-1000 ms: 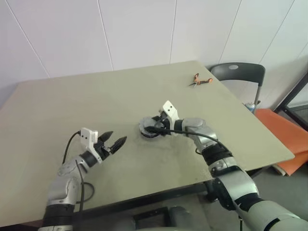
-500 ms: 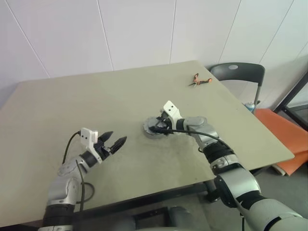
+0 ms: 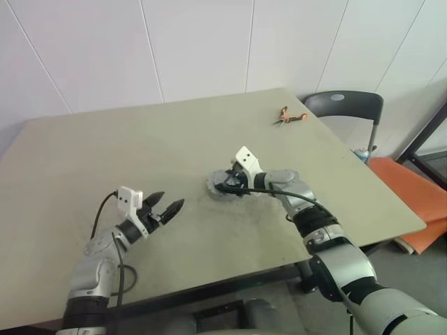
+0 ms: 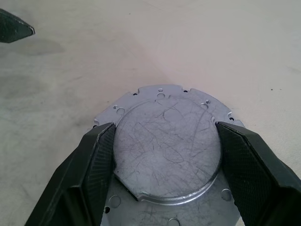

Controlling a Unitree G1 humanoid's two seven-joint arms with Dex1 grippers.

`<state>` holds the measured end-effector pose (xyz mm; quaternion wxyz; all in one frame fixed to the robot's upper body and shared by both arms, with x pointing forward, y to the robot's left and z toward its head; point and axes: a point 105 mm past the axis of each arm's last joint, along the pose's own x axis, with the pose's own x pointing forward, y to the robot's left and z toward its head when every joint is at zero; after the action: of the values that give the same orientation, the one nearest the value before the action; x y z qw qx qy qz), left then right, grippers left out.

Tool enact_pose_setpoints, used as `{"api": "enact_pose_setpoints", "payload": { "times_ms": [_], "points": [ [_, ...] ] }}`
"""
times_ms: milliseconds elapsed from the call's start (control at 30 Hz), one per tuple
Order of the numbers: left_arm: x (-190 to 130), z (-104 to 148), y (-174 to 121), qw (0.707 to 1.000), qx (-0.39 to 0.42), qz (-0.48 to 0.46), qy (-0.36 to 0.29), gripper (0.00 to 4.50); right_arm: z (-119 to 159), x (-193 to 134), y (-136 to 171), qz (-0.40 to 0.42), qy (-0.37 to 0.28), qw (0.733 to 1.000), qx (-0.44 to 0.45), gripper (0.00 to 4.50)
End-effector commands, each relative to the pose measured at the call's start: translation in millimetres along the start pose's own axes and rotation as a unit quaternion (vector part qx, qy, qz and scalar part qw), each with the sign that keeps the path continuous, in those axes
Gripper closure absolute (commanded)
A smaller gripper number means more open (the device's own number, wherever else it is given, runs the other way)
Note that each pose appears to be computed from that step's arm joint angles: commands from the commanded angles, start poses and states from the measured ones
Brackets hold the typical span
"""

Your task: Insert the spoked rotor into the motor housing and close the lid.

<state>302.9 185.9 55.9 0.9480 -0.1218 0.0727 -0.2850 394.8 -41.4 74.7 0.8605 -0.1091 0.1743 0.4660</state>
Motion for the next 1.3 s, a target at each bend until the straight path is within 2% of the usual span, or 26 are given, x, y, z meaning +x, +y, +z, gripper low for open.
{"api": "enact_pose_setpoints", "payload": {
  "times_ms": [33, 367, 500, 800, 1000, 1133, 1300],
  "points": [
    [1.8, 8.1, -3.3, 1.0, 0.015, -0.011, -0.015, 0.0, 15.0, 1.5, -6.4, -0.024, -0.023, 0.999, -0.01, 1.47],
    [1.1, 5.6, -5.0, 1.0, 0.015, -0.015, -0.011, 0.0, 9.9, 2.6, -6.5, -0.028, -0.017, 0.999, -0.009, 1.47],
    [1.3, 6.0, -5.6, 1.0, 0.015, -0.016, -0.011, 0.0, -3.2, 1.5, -6.8, -0.024, 0.018, 1.0, -0.004, 1.47],
    [1.9, 6.7, -7.2, 1.0, 0.015, -0.017, -0.011, 0.0, -16.2, 0.7, -4.3, -0.018, 0.048, 0.999, 0.009, 1.47],
    [1.6, 9.3, -6.6, 1.0, 0.017, -0.016, -0.012, 0.0, -15.8, 0.8, -6.9, -0.028, 0.044, 0.999, 0.009, 1.47],
    [1.9, 9.4, -6.5, 1.0, 0.017, -0.015, -0.012, 0.0, -14.4, -0.3, -17.4, -0.066, 0.035, 0.997, 0.001, 1.47],
    [2.0, 9.7, -7.2, 1.0, 0.015, -0.015, -0.013, 0.0, -26.4, -0.7, -17.8, -0.069, 0.042, 0.997, 0.0, 1.47]
  ]
}}
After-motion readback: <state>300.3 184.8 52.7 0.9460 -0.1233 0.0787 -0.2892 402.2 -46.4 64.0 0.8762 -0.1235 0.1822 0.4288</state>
